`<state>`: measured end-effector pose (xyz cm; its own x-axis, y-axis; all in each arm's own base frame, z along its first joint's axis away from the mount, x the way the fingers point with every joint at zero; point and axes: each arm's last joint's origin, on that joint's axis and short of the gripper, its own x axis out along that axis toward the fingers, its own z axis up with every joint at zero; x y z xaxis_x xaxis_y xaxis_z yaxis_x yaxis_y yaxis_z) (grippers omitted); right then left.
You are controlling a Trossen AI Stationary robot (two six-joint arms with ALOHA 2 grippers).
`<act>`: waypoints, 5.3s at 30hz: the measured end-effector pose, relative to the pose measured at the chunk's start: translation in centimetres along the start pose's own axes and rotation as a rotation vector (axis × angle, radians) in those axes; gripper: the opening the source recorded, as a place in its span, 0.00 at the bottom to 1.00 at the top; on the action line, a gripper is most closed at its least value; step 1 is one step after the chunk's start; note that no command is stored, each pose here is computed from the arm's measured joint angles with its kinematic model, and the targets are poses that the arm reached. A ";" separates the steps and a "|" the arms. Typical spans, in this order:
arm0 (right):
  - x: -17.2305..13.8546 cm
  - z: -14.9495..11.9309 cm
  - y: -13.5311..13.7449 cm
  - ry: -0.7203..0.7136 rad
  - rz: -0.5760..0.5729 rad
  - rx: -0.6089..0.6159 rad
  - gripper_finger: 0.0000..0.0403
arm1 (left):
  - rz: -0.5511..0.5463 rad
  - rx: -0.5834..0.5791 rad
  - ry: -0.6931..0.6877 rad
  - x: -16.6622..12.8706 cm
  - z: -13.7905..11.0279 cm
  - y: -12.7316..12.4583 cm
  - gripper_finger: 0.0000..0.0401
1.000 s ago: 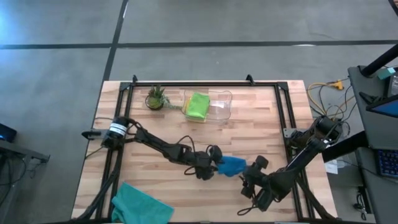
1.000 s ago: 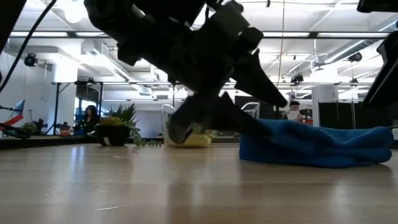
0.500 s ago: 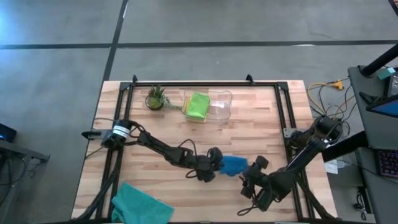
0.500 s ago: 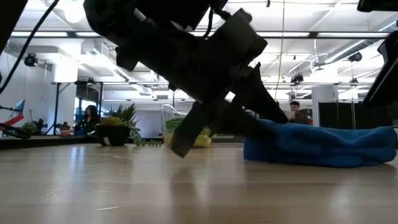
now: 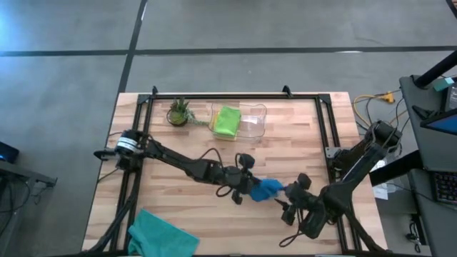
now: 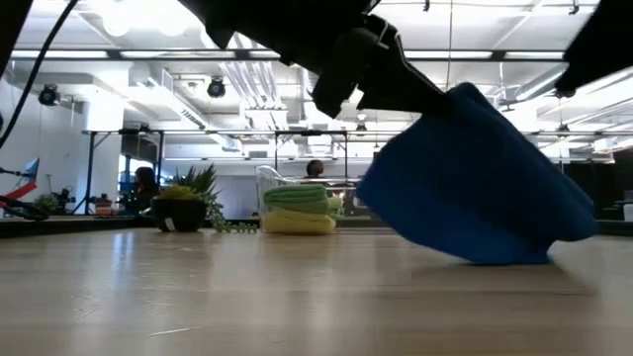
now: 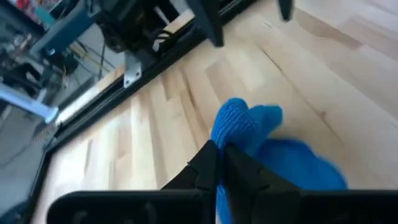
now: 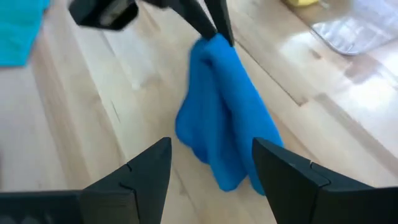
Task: Fold microfiber towels
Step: Fold the blue microfiber towel
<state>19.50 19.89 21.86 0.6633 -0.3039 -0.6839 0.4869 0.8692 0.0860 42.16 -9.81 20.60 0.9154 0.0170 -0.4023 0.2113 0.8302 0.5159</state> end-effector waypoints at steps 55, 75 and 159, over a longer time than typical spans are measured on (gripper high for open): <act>4.6 1.0 -2.2 0.017 -0.117 -0.009 0.81 | -0.080 -0.602 -0.153 -1.4 1.7 6.9 0.00; 5.3 6.5 -2.7 -0.053 -0.217 0.026 0.81 | -0.063 -0.740 -0.107 -1.2 0.6 8.0 0.00; 1.4 10.1 -3.1 0.268 0.442 -0.118 0.02 | -0.466 -0.909 0.076 -7.7 1.9 7.0 0.00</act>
<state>24.69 12.83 27.92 0.6150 0.1983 -0.7632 0.1161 0.9345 0.3364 37.30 -5.18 28.78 0.7780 -0.4065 -0.4789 0.1717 0.8710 -0.4603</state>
